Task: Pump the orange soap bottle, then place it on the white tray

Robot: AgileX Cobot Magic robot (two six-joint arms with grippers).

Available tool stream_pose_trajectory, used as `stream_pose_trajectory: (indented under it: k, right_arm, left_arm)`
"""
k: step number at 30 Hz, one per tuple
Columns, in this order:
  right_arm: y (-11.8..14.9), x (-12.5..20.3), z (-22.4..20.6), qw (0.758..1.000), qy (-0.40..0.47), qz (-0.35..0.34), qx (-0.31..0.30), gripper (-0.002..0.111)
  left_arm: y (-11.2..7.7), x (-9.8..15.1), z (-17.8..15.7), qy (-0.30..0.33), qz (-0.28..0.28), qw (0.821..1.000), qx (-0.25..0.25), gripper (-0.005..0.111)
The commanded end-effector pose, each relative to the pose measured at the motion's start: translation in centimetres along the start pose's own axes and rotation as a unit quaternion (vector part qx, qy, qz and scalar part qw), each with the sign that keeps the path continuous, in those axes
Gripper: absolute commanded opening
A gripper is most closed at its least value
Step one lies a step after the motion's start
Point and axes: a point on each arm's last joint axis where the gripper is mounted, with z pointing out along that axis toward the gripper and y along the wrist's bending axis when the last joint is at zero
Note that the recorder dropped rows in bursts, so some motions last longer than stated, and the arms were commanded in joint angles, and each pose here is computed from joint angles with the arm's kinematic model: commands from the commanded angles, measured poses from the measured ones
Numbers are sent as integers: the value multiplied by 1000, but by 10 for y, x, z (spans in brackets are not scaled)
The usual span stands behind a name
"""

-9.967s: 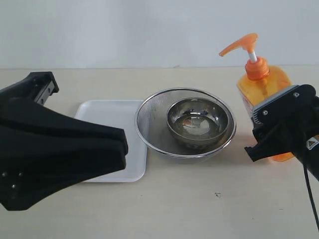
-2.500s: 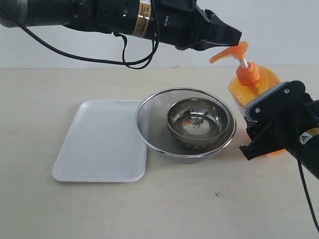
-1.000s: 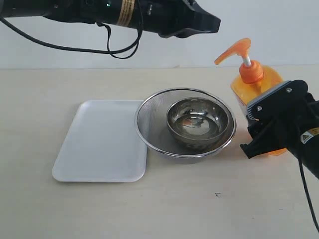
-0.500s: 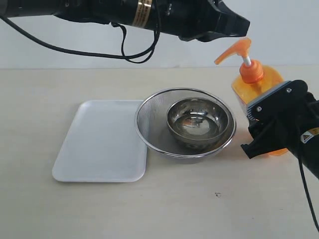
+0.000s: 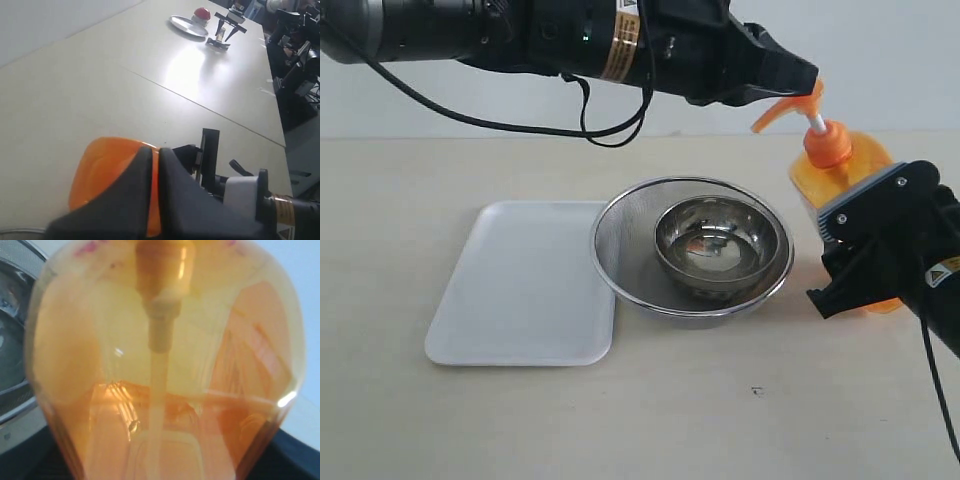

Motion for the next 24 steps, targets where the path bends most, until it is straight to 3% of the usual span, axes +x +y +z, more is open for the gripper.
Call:
stream_pose_trajectory:
  k: [1, 8, 24]
  right_arm:
    - [-3, -9, 0, 999, -39, -6, 13, 0]
    - [0, -10, 0, 999, -45, -7, -1, 0]
    - [2, -12, -1, 998, -55, -9, -13, 0]
  left_arm:
    - [12, 25, 15, 39, -10, 999, 1, 5]
    - [17, 42, 25, 61, -20, 998, 23, 5]
    - [26, 60, 35, 79, -33, 996, 23, 5]
